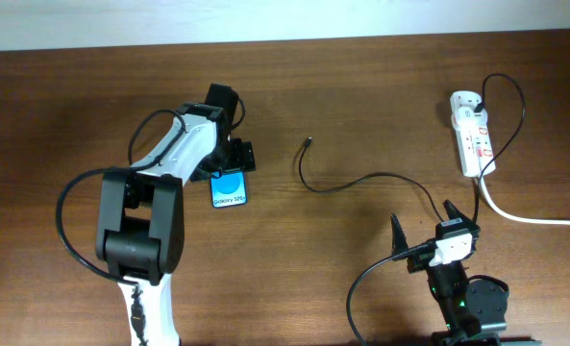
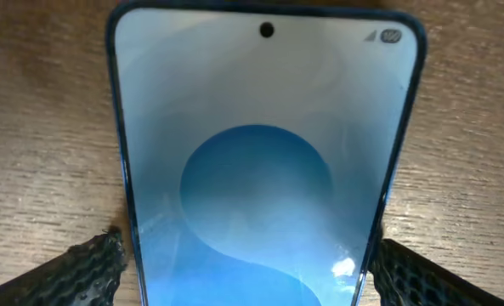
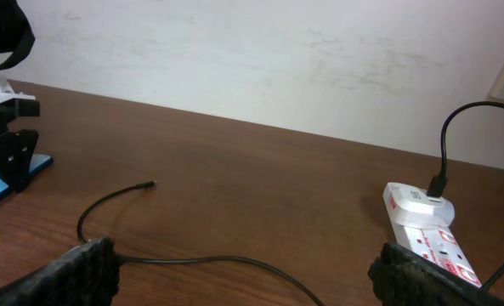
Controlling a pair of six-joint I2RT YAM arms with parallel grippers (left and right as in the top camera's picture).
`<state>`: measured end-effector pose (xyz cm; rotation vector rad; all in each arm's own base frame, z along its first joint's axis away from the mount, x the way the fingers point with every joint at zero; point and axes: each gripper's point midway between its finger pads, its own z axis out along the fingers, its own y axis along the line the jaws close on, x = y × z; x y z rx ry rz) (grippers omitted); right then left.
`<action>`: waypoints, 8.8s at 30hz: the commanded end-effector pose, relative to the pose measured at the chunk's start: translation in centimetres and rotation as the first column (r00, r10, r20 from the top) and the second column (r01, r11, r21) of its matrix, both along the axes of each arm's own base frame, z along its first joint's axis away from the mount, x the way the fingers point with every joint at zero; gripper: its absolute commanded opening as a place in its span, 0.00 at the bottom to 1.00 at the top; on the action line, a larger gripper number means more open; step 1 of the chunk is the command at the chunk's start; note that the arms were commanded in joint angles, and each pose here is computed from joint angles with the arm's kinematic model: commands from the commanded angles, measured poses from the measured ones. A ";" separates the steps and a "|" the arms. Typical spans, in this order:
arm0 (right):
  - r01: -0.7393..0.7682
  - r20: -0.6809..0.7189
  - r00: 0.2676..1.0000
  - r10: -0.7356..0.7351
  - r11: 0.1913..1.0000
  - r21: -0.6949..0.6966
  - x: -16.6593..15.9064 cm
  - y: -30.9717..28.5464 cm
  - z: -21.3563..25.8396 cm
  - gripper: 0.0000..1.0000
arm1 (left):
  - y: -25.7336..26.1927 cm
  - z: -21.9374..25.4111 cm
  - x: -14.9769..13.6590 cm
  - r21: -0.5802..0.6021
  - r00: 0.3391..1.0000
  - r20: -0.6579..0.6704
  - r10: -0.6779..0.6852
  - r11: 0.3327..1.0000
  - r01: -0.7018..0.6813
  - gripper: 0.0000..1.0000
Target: Plug charger to phone and switch on socket
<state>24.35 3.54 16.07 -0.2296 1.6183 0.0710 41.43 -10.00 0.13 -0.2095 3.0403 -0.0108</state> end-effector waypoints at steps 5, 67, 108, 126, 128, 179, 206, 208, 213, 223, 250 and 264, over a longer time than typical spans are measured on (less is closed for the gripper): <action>-0.018 -0.004 1.000 0.018 1.000 0.007 -0.1 0.3 -0.2 0.99 | -0.3 -1.9 0.1 -0.002 0.999 -0.009 -0.043 0.999 0.043 0.80; 0.027 -0.117 0.992 0.046 0.833 0.553 -0.2 0.9 -0.2 0.98 | -12.6 22.0 0.4 -0.594 0.622 -0.780 0.061 0.242 -0.768 0.00; 0.242 -0.723 0.530 0.443 0.738 0.629 8.9 15.9 -1.0 0.58 | -14.5 12.7 -3.5 -0.273 0.610 -0.604 0.513 0.586 -0.763 0.00; 0.214 -0.703 0.527 0.477 0.726 0.654 10.6 18.1 -2.8 0.15 | -16.1 13.0 -4.7 -0.274 0.617 -0.627 0.476 0.607 -0.746 0.02; 0.219 -0.708 0.522 0.476 0.727 0.651 10.5 18.1 -2.9 0.05 | -16.1 13.0 -4.7 -0.274 0.617 -0.627 0.476 0.607 -0.746 0.08; 0.271 -0.297 0.905 0.306 0.126 0.954 20.8 15.8 12.3 0.04 | -15.1 25.7 4.6 -0.981 0.980 0.116 -0.159 0.139 0.139 1.00; 0.405 -0.371 0.844 0.389 -0.008 0.914 21.5 20.0 10.4 0.04 | -17.3 28.5 7.4 -0.984 0.990 0.116 -0.076 0.123 0.125 0.30; 0.406 -0.370 0.841 0.394 -0.006 0.914 21.5 20.1 10.4 0.04 | -17.3 28.5 7.4 -0.985 0.991 0.113 -0.073 0.125 0.121 0.15; 0.417 -0.371 0.829 0.418 -0.020 0.908 21.3 20.4 10.4 0.08 | -17.3 28.5 7.4 -0.988 0.994 0.087 -0.069 0.125 0.095 0.00; 0.418 -0.371 0.826 0.423 -0.020 0.908 21.4 20.3 10.4 0.21 | -16.5 28.4 8.1 -0.978 0.988 0.150 -0.049 0.137 0.155 0.00; 0.343 -0.828 0.414 0.378 0.777 0.527 13.8 9.0 -3.4 0.43 | -4.6 28.0 8.2 -0.927 0.929 0.369 -0.022 0.072 0.369 0.00; 0.322 -0.888 0.310 0.341 0.841 0.435 21.5 13.5 -1.6 0.49 | -4.2 28.3 8.0 -0.919 0.920 0.391 -0.027 0.048 0.392 0.00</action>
